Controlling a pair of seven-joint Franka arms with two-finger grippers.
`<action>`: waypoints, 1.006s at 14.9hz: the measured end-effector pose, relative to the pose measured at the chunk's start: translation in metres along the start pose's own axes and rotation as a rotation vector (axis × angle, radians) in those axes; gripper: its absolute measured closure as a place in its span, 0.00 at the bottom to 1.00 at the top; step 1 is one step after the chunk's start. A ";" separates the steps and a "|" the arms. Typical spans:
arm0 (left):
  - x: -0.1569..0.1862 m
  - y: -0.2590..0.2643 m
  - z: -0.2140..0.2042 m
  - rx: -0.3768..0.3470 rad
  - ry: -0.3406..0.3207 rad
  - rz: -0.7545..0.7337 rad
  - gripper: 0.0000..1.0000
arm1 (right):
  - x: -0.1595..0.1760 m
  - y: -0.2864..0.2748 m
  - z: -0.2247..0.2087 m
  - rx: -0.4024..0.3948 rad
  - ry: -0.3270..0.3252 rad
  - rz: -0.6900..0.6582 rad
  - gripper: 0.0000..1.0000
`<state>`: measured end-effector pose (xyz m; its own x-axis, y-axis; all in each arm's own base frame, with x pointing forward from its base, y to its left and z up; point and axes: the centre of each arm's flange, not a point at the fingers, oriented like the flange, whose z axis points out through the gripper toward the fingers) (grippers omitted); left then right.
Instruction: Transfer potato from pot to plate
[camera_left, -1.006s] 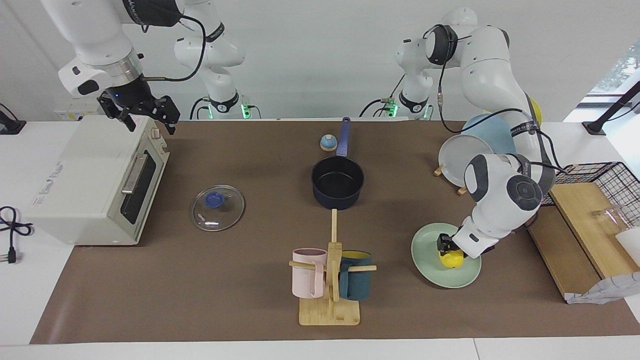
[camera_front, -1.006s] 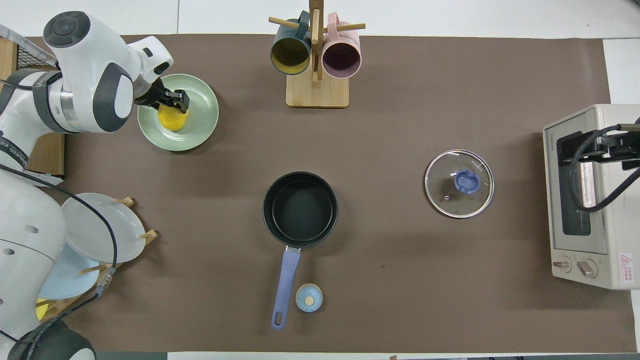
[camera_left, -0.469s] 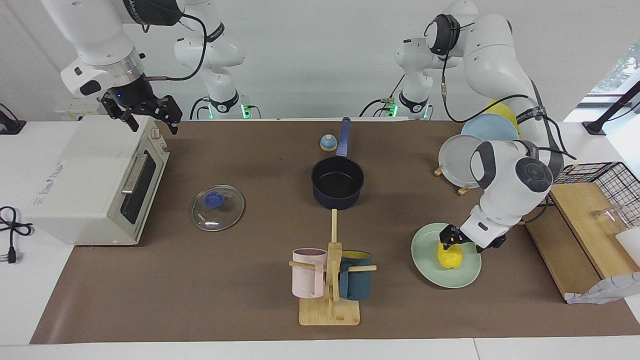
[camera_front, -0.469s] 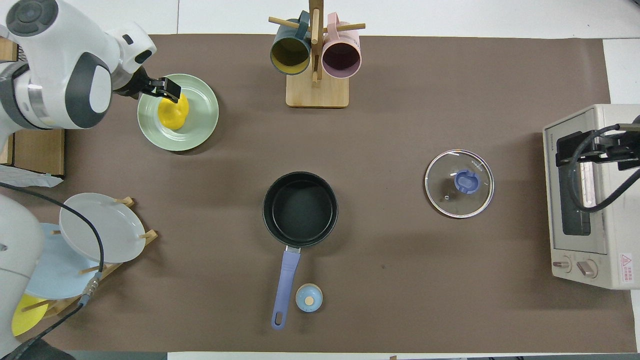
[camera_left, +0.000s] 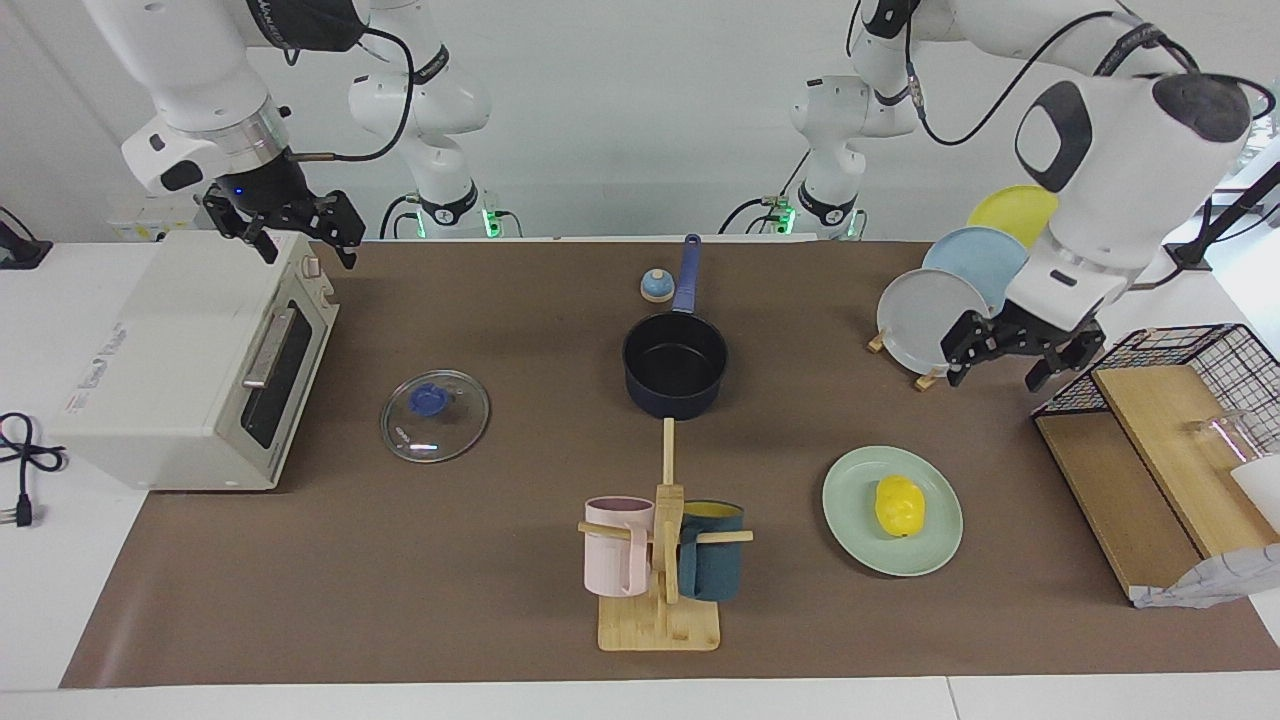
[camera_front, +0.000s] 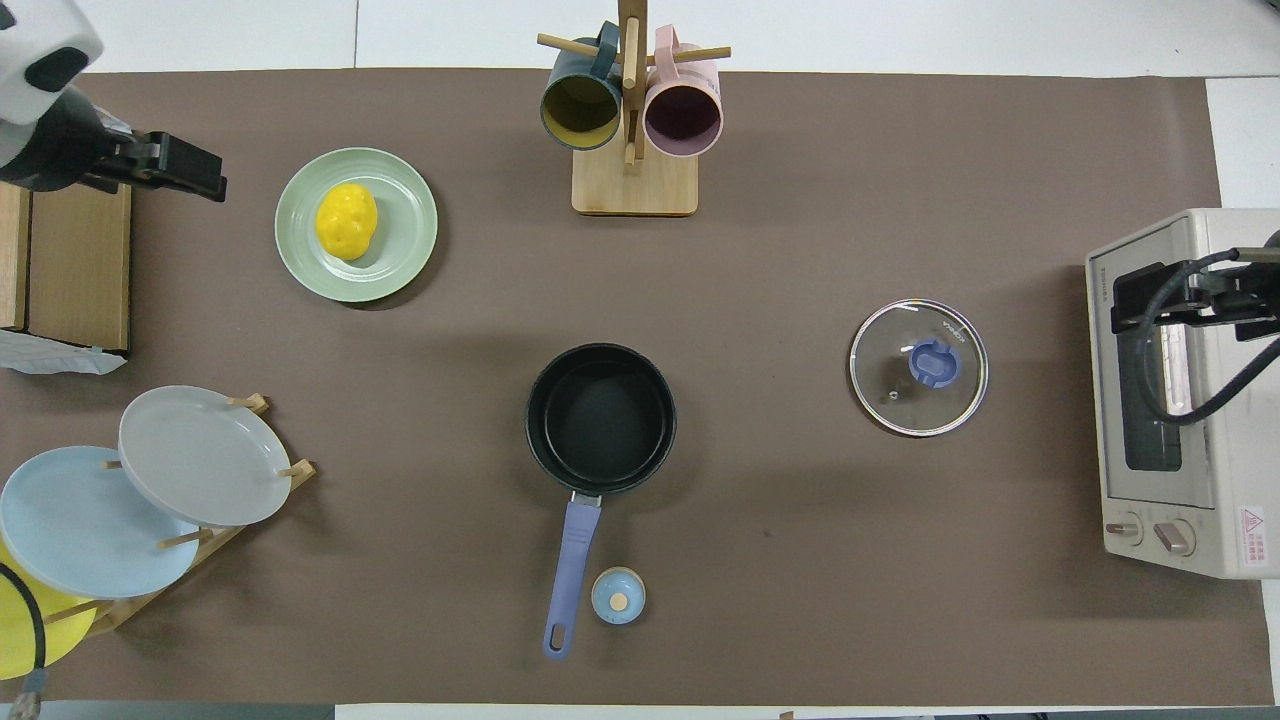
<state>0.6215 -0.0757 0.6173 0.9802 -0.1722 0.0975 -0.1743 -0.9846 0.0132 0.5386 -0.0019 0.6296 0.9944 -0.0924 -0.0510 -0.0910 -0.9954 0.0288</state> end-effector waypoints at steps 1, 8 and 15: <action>-0.013 0.001 -0.018 0.000 -0.010 0.001 0.00 | 0.000 0.000 0.000 0.000 0.000 0.000 0.00; -0.084 0.008 -0.049 0.002 -0.104 -0.021 0.00 | 0.000 -0.001 0.000 0.000 0.000 -0.001 0.00; -0.090 0.011 -0.036 0.003 -0.123 -0.050 0.00 | 0.000 -0.002 0.000 0.000 0.000 -0.003 0.00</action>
<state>0.5282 -0.0703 0.6447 0.9918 -0.1248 -0.0259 -0.1245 -0.9921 0.0117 0.5386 0.0000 0.6296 0.9947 -0.0890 -0.0510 -0.0877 -0.9957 0.0288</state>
